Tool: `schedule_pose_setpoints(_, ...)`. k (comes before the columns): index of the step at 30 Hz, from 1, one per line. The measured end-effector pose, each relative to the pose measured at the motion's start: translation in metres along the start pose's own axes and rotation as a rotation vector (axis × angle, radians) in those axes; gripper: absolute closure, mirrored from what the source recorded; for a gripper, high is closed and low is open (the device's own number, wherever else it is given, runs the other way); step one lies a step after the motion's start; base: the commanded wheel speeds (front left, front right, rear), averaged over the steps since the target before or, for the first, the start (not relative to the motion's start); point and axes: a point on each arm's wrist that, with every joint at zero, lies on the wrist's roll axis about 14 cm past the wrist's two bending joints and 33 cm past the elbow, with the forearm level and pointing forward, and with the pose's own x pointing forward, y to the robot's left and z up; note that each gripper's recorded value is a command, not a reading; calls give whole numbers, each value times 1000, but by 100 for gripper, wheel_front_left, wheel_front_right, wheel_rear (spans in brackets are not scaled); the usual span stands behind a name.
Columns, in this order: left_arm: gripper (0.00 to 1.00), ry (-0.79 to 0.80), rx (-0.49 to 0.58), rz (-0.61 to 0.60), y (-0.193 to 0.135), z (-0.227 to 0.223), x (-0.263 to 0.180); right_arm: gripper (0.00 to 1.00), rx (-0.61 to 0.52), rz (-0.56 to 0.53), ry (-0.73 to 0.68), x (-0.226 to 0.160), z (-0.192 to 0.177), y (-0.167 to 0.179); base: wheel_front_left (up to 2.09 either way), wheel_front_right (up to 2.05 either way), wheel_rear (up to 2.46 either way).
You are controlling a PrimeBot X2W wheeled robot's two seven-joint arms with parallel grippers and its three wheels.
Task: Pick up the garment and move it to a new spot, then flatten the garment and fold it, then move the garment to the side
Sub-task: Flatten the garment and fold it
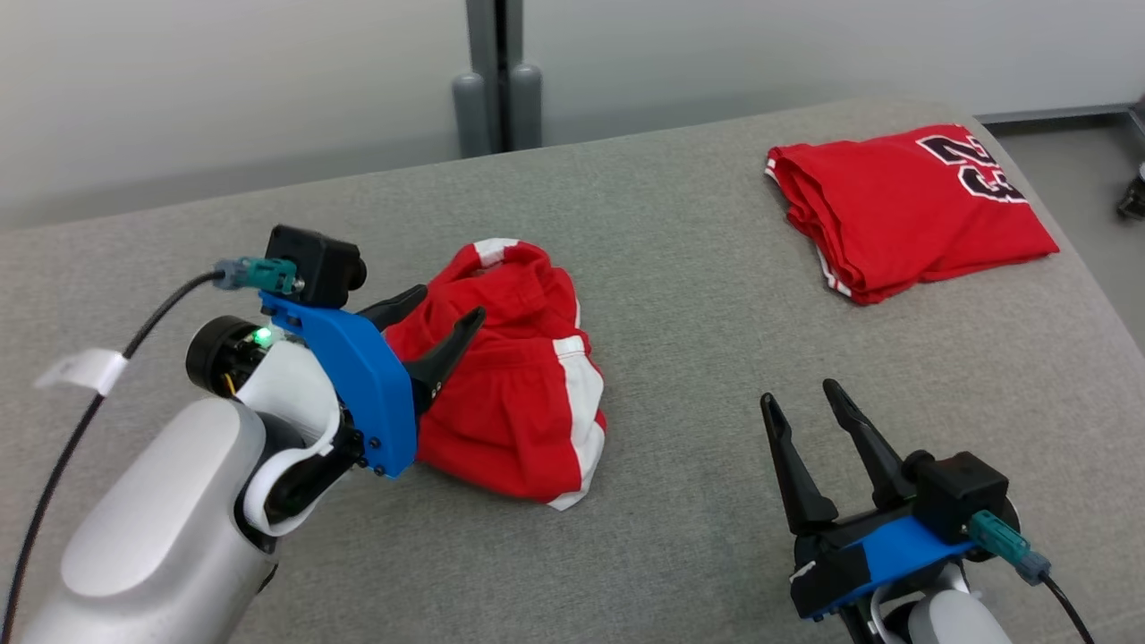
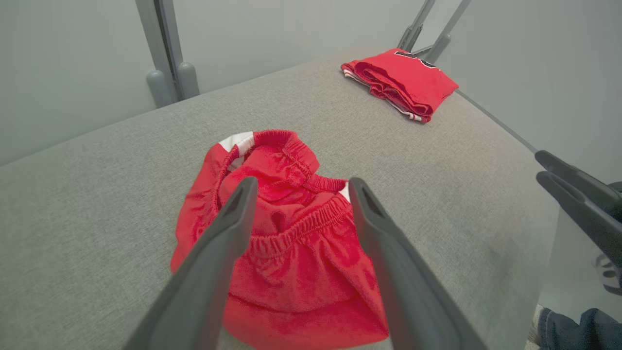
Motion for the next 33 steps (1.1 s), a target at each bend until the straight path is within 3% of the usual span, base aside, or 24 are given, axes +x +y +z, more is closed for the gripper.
schedule_pose_setpoints(12, 0, 295, 32, -274, -42, -28, 49, 0, 15, -47, 6, -4, -6, -16, 0, 0, 0)
schedule_pose_setpoints(19, 0, 398, 102, -301, -36, -43, 66, 0, 27, -80, 17, -7, -10, -26, 0, 0, 0)
schedule_pose_setpoints(26, 0, 537, 44, -333, -37, -73, 72, 0, 30, -113, 37, -11, -16, -36, 0, 0, 0)
schedule_pose_setpoints(27, 14, 560, 33, -335, -37, -78, 72, 0, 32, -115, 37, -11, -16, -36, 0, 0, 0)
schedule_pose_setpoints(28, 51, 583, 25, -338, -37, -82, 71, 0, 31, -118, 37, -11, -16, -37, 0, 0, 0)
schedule_pose_setpoints(29, 100, 610, 23, -340, -38, -86, 69, 0, 31, -120, 36, -11, -16, -38, 0, 0, 0)
schedule_pose_setpoints(33, 100, 681, 11, -365, -43, -97, 63, 0, 31, -126, 26, -11, -13, -40, 0, 0, 0)
